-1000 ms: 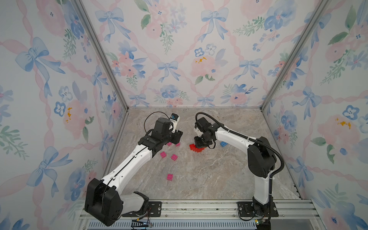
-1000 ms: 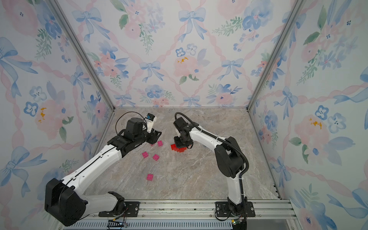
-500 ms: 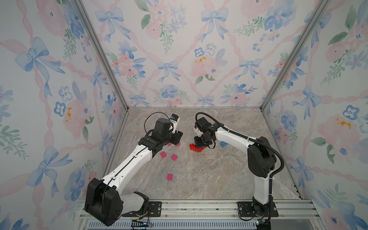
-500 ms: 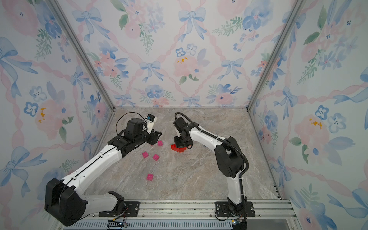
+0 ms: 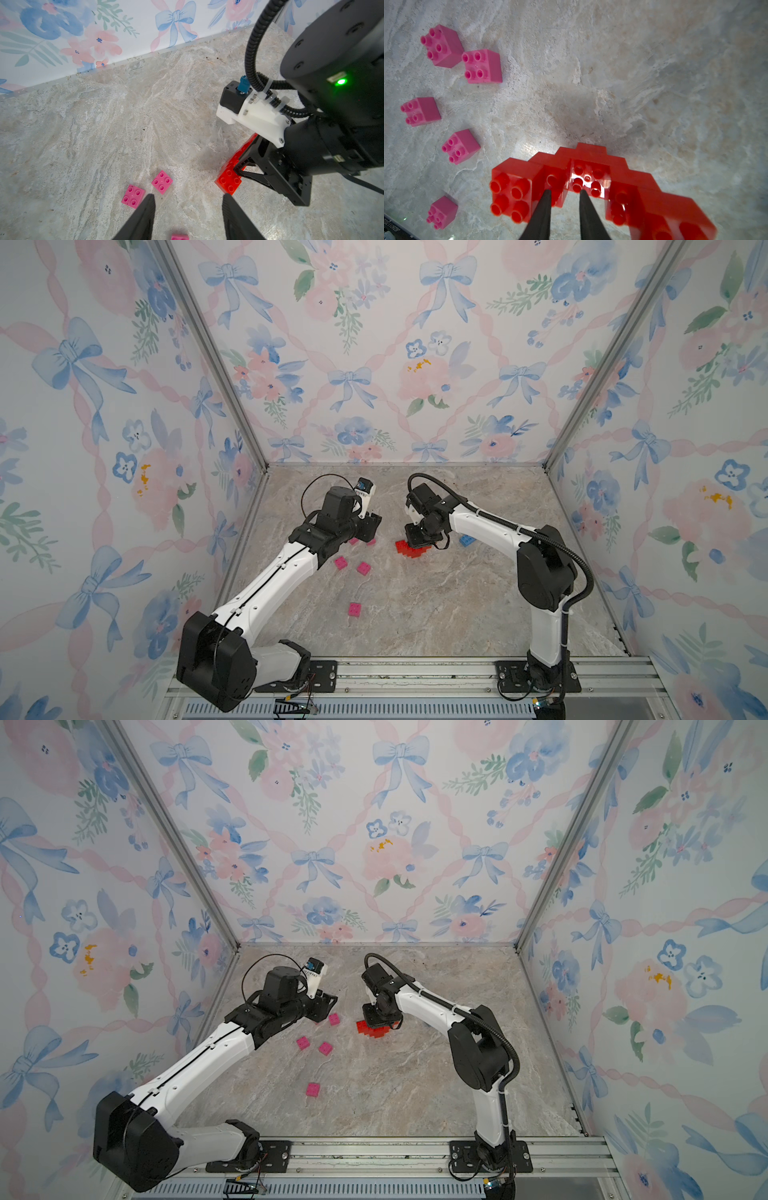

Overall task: Assemble the letter v with lego
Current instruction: Adjust the lego brick at the center of the board.

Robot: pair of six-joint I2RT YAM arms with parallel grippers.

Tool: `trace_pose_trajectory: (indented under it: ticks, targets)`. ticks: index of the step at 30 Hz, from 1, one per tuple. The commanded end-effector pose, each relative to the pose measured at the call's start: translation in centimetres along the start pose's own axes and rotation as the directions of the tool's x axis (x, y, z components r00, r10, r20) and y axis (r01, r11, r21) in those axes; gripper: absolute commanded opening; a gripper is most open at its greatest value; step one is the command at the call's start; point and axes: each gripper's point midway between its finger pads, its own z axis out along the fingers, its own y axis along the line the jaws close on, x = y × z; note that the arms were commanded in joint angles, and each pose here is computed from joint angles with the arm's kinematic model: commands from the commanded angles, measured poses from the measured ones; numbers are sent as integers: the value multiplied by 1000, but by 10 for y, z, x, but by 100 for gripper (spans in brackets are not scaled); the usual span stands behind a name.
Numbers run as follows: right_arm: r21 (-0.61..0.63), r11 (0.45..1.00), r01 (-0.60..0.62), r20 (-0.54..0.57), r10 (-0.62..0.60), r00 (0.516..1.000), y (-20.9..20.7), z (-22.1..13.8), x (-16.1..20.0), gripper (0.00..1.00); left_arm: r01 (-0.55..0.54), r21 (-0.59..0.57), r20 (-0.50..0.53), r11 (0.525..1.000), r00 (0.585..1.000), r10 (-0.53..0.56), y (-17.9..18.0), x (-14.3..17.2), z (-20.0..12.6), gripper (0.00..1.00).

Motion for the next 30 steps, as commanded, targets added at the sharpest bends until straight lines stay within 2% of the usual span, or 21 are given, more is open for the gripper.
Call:
trace_pose_trajectory:
  ticks: [1, 24, 30]
  targets:
    - [-1, 1000, 7, 24, -7, 1000, 3, -12, -6, 25, 3, 7, 10, 1000, 1000, -3, 0, -1, 1, 55]
    - [18, 1000, -19, -38, 19, 999, -9, 18, 15, 24, 8, 1, 14, 1000, 1000, -8, 1, 3, -5, 55]
    - [-1, 1000, -9, 18, 9, 1000, -3, -5, -1, 24, 7, 6, 30, 1000, 1000, -7, 0, -3, -8, 55]
